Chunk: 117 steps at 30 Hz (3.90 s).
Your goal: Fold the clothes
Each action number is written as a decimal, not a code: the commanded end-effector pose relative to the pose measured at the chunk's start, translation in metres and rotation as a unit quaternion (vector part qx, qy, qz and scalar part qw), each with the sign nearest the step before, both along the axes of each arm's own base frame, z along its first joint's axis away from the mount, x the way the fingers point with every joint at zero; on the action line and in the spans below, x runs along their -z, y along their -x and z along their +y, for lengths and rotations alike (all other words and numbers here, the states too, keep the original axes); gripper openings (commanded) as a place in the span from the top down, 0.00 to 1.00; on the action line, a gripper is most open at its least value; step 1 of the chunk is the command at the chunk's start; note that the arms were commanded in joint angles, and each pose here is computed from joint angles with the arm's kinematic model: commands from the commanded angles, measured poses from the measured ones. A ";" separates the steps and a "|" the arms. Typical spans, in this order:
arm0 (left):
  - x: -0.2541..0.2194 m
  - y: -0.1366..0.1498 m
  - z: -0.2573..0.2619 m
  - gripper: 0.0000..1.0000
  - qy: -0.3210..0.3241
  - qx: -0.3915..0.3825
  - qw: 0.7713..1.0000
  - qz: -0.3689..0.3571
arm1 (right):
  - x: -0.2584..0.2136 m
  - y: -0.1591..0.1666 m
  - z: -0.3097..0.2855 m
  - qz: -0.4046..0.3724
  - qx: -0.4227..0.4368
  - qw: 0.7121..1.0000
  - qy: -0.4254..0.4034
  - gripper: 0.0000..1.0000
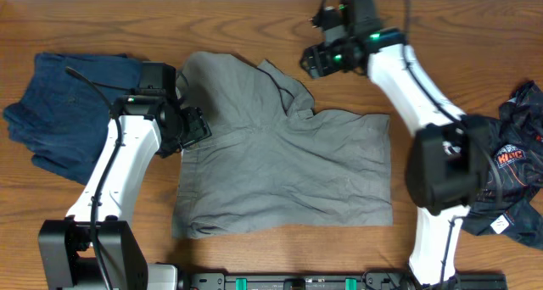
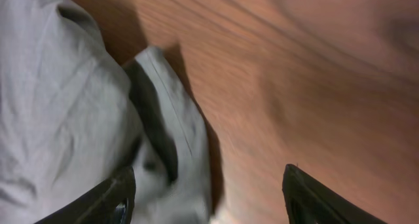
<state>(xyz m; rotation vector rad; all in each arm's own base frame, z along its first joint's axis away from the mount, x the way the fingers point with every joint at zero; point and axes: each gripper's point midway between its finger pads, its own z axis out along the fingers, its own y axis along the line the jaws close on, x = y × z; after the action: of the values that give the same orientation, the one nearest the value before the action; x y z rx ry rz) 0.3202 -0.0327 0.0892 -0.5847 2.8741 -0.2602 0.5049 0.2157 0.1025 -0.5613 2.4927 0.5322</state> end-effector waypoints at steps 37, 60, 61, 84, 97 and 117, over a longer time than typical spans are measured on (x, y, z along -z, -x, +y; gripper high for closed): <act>0.007 0.013 0.001 0.27 -0.005 0.003 1.000 0.030 | 0.034 -0.050 0.097 -0.125 -0.022 0.991 0.052 0.28; 0.007 0.013 0.001 0.27 -0.005 0.003 1.000 0.031 | 0.097 -0.033 0.107 -0.078 -0.037 0.993 0.077 0.99; 0.007 0.013 0.001 0.27 -0.005 0.003 1.000 0.031 | 0.099 -0.034 0.102 -0.076 -0.029 0.993 0.088 0.99; 0.007 0.013 0.001 0.27 -0.004 0.004 1.000 0.031 | -0.005 0.004 -0.263 0.104 0.464 0.856 0.200 0.50; 0.009 0.027 0.001 0.11 -0.005 0.004 0.998 0.059 | -0.008 0.098 -0.281 0.293 0.458 0.821 0.175 0.43; 0.066 0.011 -0.037 0.07 0.102 0.035 0.993 -0.043 | -0.036 0.091 -0.257 0.276 0.405 0.866 0.097 0.40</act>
<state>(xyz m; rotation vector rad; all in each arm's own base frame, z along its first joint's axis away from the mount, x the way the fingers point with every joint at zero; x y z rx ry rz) 0.3065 -0.0566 0.0228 -0.5357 2.8242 -0.4819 0.4114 -0.0396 0.1345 0.7058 3.0137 0.0751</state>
